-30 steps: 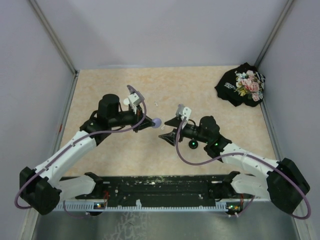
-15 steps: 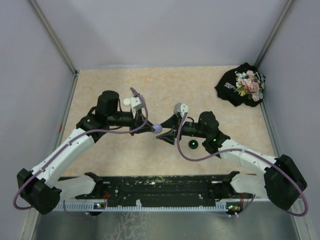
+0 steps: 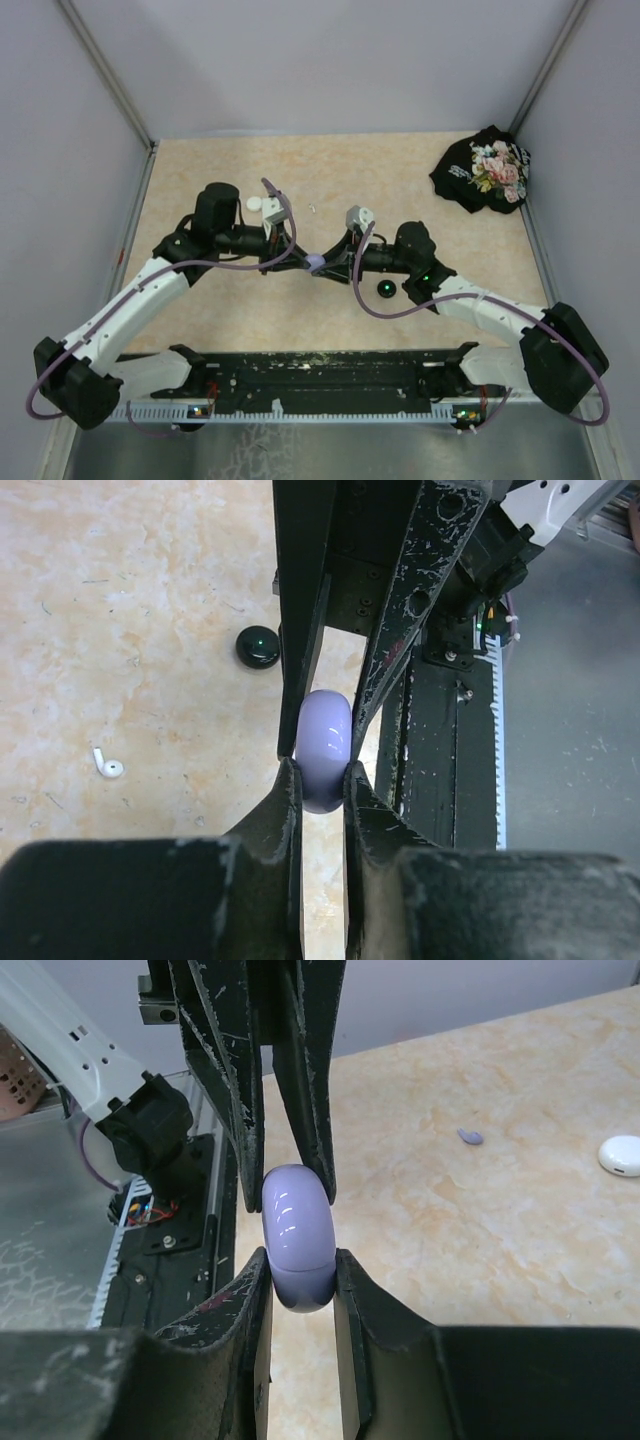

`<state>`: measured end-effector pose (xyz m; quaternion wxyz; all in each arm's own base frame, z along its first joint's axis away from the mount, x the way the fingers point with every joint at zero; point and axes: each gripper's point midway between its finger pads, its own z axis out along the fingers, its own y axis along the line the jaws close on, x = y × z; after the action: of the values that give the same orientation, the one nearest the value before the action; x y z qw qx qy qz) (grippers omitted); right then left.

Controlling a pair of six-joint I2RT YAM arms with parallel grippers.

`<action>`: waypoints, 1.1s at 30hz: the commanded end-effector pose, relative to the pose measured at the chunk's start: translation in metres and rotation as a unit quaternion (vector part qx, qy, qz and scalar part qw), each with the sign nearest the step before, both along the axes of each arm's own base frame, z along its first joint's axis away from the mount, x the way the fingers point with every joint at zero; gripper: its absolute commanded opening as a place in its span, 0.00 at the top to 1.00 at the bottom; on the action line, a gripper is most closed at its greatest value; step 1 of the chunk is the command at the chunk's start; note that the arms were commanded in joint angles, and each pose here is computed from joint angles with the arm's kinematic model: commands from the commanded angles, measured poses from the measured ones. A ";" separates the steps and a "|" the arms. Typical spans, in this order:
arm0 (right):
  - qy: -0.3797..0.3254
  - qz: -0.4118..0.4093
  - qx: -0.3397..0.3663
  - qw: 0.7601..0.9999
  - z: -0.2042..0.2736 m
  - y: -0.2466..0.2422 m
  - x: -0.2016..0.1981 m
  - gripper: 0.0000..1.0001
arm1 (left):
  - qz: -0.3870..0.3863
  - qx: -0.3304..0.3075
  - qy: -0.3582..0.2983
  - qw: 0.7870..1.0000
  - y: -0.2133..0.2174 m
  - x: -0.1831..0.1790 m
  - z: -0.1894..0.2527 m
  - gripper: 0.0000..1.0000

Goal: Insert the wireless bluetooth earbuds into the charging case
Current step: Open the charging case.

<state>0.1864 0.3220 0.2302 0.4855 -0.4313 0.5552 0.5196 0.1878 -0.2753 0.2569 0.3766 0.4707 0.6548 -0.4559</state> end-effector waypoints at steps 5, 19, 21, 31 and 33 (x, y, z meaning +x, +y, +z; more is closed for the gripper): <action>-0.043 0.031 0.038 0.998 0.031 0.004 -0.005 1.00 | 0.056 -0.018 -0.035 0.998 0.003 0.016 0.012 0.71; -0.046 0.045 0.040 0.997 0.029 0.004 -0.011 1.00 | 0.130 -0.023 -0.028 0.991 0.010 0.036 0.015 0.47; -0.046 0.048 0.041 0.997 0.028 0.004 -0.012 1.00 | 0.133 -0.026 -0.026 0.990 0.010 0.036 0.016 0.46; -0.046 0.057 0.043 0.996 0.029 0.004 -0.015 1.00 | 0.165 -0.037 -0.022 0.985 0.016 0.046 0.019 0.42; -0.045 0.054 0.044 0.997 0.029 0.004 -0.014 1.00 | 0.163 -0.041 -0.022 0.985 0.016 0.045 0.021 0.40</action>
<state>0.1806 0.3230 0.2336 0.4778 -0.4438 0.5357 0.5364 0.2261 -0.2625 0.2694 0.4551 0.3656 0.7016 -0.4087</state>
